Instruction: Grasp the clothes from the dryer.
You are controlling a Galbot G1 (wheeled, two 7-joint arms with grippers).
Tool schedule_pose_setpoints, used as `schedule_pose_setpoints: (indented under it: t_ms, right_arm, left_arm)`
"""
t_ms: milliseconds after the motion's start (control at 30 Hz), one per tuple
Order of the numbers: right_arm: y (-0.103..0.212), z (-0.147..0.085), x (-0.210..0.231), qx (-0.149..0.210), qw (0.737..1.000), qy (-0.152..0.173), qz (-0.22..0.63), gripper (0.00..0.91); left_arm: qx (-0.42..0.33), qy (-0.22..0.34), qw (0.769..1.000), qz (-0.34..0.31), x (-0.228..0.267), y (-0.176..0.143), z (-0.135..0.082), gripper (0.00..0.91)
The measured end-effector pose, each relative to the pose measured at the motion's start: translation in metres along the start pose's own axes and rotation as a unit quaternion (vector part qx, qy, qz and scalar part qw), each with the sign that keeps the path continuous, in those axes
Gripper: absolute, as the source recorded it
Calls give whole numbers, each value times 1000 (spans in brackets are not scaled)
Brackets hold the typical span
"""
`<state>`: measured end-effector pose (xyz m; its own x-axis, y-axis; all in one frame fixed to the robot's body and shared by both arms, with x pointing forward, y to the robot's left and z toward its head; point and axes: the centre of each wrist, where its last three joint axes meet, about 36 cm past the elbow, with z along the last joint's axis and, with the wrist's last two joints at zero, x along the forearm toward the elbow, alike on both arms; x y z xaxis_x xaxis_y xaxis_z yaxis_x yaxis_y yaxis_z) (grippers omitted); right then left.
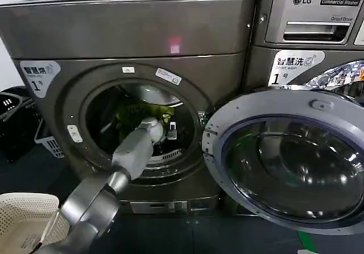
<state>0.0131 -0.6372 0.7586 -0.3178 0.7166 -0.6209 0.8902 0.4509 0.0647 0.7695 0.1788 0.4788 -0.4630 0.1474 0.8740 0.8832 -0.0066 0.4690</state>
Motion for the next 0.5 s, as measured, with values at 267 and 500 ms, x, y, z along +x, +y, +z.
schedule_pose_setpoints:
  t_ms: [267, 500]
  right_arm:
    - [2, 0, 0, 0, 1000, -2, -2, 907]
    - [3, -1, 1, -1, 1000, -3, -2, 907]
  left_arm:
    - [20, -7, 1000, -4, -3, -4, 8, 0]
    - [89, -45, 994, -36, -1, -10, 22, 0]
